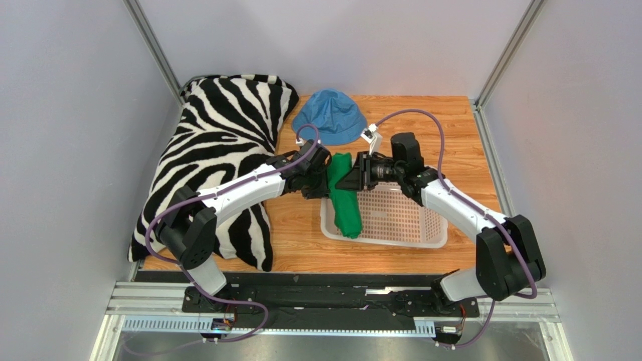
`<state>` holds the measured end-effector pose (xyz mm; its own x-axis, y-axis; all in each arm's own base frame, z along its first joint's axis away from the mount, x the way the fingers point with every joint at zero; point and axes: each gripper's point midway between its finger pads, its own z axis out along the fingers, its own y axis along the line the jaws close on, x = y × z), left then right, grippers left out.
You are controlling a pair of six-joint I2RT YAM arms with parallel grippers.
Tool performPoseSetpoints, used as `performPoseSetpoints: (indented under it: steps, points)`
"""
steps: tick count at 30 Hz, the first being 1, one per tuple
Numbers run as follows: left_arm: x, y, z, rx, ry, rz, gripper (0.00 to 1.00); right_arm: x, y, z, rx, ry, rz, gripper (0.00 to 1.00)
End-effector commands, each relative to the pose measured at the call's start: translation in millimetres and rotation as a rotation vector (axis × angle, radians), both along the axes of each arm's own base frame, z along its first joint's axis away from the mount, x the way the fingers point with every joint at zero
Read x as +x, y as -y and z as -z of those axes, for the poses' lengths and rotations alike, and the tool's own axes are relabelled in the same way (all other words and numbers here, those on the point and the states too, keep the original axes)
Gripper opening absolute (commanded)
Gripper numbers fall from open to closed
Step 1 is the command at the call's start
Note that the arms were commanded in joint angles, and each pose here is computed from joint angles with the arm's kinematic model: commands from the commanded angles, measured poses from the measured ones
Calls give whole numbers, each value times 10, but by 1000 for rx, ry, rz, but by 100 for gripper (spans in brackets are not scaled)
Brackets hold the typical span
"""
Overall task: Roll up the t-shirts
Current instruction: Place the T-shirt in the bin.
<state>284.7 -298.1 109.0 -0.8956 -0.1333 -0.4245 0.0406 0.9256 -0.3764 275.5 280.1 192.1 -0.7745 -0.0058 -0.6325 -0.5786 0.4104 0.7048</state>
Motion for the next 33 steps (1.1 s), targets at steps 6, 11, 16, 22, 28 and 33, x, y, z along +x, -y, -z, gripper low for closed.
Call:
performPoseSetpoints:
  steps: [6, 11, 16, 22, 28, 33]
  points:
    - [82, -203, 9, 62, 21, -61, 0, 159, 505, 809, 48, -205, 94, 0]
    - [90, -242, 24, 68, 19, -67, 0, 257, 780, 1029, -107, -231, 218, 0]
    - [91, -244, 19, 68, 19, -63, 0, 162, 1062, 1306, -292, -328, 293, 0]
    - [135, -245, 16, 95, 32, -38, 0, 188, 1265, 1333, -421, -327, 370, 0]
    - [148, -263, -7, 95, 36, -42, 0, 172, 1492, 1285, -533, -298, 446, 0]
    - [137, -286, -9, 100, 35, -40, 0, 165, 1792, 1330, -686, -291, 545, 0]
